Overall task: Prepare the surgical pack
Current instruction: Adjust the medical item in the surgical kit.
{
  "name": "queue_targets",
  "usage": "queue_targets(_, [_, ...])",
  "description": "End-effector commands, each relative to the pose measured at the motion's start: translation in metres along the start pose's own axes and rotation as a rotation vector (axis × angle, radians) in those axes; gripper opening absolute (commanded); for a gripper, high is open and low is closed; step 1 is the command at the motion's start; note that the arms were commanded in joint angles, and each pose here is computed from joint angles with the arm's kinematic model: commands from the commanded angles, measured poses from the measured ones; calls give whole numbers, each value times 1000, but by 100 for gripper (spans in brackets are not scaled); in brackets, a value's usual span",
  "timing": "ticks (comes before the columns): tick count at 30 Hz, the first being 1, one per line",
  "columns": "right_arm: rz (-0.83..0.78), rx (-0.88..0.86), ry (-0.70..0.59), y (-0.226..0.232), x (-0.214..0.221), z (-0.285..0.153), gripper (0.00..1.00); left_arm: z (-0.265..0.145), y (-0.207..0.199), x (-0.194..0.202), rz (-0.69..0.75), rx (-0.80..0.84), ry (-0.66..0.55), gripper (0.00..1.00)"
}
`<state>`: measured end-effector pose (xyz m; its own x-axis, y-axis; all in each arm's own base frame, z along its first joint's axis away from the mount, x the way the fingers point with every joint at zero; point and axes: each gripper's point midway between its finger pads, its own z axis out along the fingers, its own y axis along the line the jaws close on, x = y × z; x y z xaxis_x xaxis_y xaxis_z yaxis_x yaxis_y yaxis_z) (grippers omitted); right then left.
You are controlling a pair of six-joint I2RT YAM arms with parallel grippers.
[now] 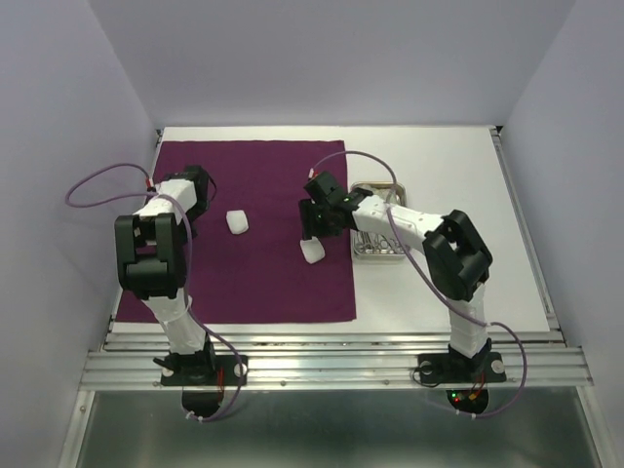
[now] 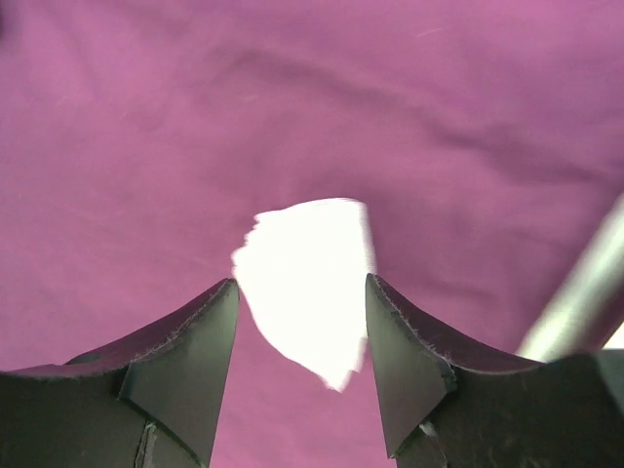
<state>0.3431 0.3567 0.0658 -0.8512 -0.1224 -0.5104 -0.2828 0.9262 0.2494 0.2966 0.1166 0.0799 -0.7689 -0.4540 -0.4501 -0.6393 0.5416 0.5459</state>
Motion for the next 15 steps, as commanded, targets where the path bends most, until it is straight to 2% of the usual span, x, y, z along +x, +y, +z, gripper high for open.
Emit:
queue_targets(1, [-5,18,-126,-11,-32,-33,61,16,3,18,6,-60,17,61])
queue_targets(15, [-25,4,-130,-8,-34,-36,61,50,6,46,28,-123,90,61])
